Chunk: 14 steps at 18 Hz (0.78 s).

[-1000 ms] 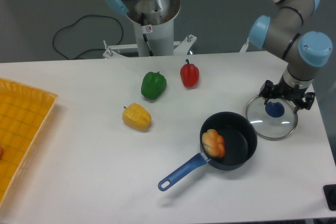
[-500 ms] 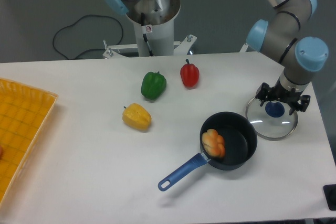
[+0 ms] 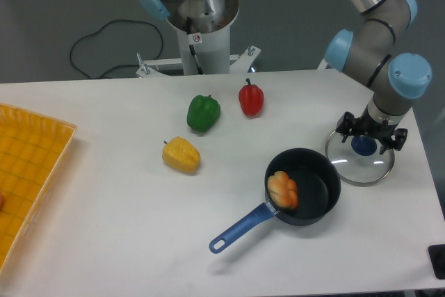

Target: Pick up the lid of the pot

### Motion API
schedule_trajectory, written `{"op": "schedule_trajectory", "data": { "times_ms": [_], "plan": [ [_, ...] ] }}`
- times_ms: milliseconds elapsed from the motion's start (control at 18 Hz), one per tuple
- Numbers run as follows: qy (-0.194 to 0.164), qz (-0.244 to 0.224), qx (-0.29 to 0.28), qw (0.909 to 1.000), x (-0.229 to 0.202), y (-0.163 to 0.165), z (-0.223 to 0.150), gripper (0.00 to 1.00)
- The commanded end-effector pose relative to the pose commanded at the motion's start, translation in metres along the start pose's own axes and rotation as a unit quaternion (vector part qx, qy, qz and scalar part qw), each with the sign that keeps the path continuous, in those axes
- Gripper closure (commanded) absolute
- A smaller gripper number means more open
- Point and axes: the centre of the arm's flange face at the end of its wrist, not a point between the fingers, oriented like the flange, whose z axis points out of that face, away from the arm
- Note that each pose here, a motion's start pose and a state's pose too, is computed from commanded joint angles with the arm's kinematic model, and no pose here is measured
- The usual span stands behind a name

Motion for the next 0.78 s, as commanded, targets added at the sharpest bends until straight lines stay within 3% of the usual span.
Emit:
{"op": "schedule_trajectory", "data": {
  "times_ms": [111,778],
  "plan": [
    [-0.001,0.0,0.001,1.0,-0.0011,0.0007,-0.0008,0.08],
    [-0.003,0.0,0.001,1.0,-0.0012,0.0017,-0.0023,0.38]
  ]
}}
